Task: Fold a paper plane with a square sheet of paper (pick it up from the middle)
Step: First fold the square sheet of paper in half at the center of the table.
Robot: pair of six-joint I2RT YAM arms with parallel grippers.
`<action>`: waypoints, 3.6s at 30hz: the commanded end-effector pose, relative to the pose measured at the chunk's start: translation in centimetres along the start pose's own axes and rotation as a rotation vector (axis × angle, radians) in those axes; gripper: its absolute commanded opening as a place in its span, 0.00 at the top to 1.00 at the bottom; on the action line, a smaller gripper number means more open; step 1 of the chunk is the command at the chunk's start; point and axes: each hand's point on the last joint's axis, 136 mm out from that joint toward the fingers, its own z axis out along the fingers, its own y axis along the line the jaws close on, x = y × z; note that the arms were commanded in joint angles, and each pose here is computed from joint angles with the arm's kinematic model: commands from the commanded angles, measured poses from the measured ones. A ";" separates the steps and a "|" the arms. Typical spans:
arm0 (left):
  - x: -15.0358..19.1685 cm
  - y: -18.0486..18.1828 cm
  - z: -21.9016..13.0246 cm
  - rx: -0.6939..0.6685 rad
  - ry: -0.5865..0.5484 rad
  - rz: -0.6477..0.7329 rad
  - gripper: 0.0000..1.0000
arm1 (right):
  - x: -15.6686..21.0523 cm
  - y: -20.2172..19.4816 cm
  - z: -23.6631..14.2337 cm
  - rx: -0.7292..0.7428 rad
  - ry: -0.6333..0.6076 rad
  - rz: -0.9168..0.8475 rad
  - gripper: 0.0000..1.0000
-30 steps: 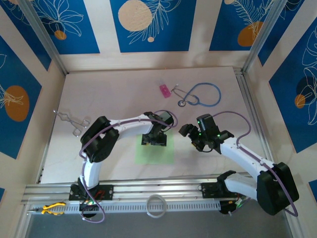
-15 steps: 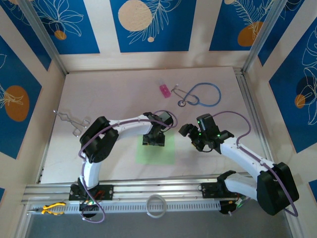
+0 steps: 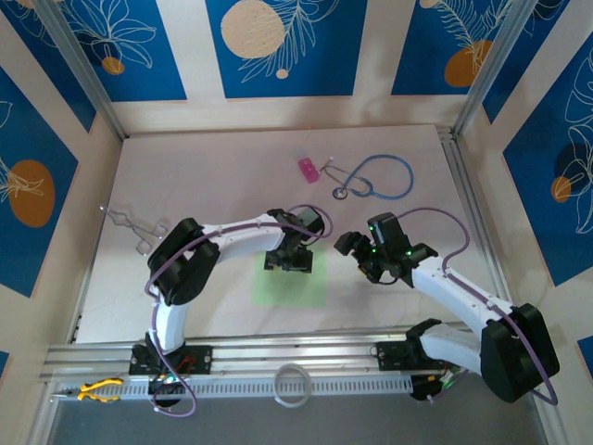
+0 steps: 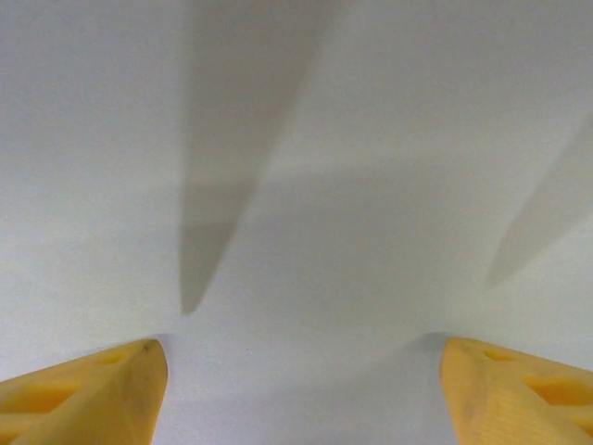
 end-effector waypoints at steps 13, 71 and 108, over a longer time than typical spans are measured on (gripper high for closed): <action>1.5 0.0 2.2 -0.011 0.071 -0.016 0.18 | 0.1 0.4 -0.2 0.000 0.009 0.005 0.12; -4.0 -5.4 -10.7 0.749 -0.180 -0.083 0.63 | -2.1 3.8 -3.6 -0.222 -0.040 -0.147 0.12; -3.4 -0.3 -0.8 0.574 -0.044 -0.079 0.57 | 1.2 4.9 2.0 -0.210 0.182 -0.236 0.27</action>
